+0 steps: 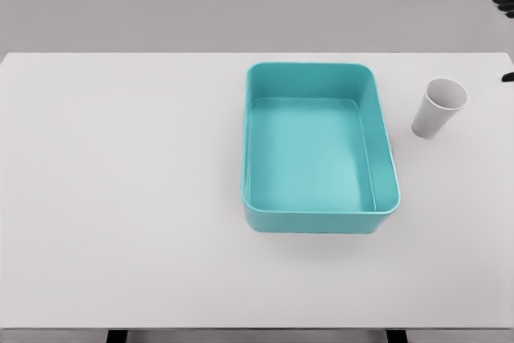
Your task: Put the paper cup into the basket with your right arm
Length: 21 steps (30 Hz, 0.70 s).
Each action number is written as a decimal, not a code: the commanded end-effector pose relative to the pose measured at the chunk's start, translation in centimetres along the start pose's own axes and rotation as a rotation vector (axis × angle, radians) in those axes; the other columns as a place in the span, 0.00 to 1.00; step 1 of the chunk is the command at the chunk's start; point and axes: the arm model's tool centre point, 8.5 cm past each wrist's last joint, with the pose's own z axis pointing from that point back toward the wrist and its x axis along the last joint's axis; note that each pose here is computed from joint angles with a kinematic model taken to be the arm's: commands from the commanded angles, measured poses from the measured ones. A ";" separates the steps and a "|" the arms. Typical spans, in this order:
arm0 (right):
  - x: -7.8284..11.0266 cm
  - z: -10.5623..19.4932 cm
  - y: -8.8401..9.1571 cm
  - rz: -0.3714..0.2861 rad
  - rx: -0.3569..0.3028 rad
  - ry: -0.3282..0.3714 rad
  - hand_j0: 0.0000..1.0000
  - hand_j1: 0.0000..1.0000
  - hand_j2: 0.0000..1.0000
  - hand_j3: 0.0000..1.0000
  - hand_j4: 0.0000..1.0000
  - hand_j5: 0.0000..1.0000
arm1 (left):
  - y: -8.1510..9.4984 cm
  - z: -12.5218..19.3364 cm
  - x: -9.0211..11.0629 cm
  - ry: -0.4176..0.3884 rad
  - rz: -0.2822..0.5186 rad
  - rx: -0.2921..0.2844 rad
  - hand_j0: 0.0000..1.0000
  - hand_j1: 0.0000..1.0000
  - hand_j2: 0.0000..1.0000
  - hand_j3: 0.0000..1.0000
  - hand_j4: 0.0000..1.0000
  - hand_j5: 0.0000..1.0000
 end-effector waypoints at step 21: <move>-13.6 -1.3 9.1 -0.278 -0.048 0.168 1.00 1.00 1.00 1.00 1.00 1.00 | 0.0 0.0 0.0 0.000 0.000 0.000 1.00 1.00 1.00 1.00 1.00 1.00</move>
